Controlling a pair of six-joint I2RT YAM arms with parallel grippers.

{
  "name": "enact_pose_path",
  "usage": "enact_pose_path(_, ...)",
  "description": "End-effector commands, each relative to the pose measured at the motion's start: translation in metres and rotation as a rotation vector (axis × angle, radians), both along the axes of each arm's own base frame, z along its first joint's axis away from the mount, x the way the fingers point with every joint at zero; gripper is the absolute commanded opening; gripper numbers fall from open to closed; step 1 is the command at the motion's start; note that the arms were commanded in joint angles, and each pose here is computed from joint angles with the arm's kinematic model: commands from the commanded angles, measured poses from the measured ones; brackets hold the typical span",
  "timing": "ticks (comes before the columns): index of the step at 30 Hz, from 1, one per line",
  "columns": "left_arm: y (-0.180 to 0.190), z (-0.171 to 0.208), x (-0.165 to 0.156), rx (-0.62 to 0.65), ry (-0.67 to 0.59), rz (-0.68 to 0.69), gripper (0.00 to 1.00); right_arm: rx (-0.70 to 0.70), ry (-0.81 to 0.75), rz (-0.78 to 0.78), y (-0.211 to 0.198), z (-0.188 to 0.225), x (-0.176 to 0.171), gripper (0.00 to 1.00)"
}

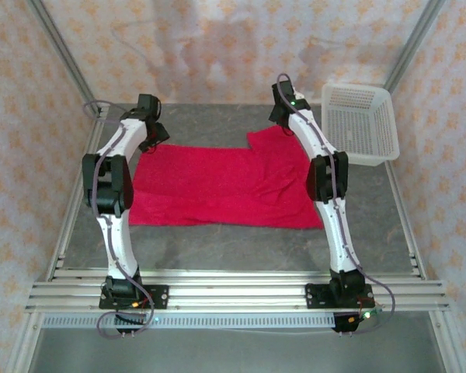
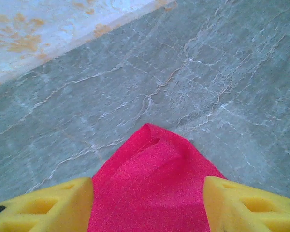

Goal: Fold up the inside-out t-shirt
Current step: Fold the T-shirt at the center of the table.

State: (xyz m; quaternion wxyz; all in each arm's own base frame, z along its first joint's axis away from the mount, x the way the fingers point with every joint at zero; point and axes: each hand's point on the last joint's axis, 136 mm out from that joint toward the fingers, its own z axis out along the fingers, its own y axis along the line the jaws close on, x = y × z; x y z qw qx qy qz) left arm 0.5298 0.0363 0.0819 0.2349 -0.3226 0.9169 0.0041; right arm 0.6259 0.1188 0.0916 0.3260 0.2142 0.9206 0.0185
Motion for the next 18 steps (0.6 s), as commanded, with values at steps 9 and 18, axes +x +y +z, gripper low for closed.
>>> enact_pose_path(9, 0.035, -0.015, 0.013, 0.107, 0.118, -0.021, 0.63, 0.172, 0.090, 0.044, 0.013, -0.061, 0.001, 0.62)
enact_pose_path(18, 0.054, -0.034, 0.014, 0.096, 0.156, -0.005, 0.65, 0.142, 0.084, 0.044, 0.006, -0.059, 0.004, 0.62)
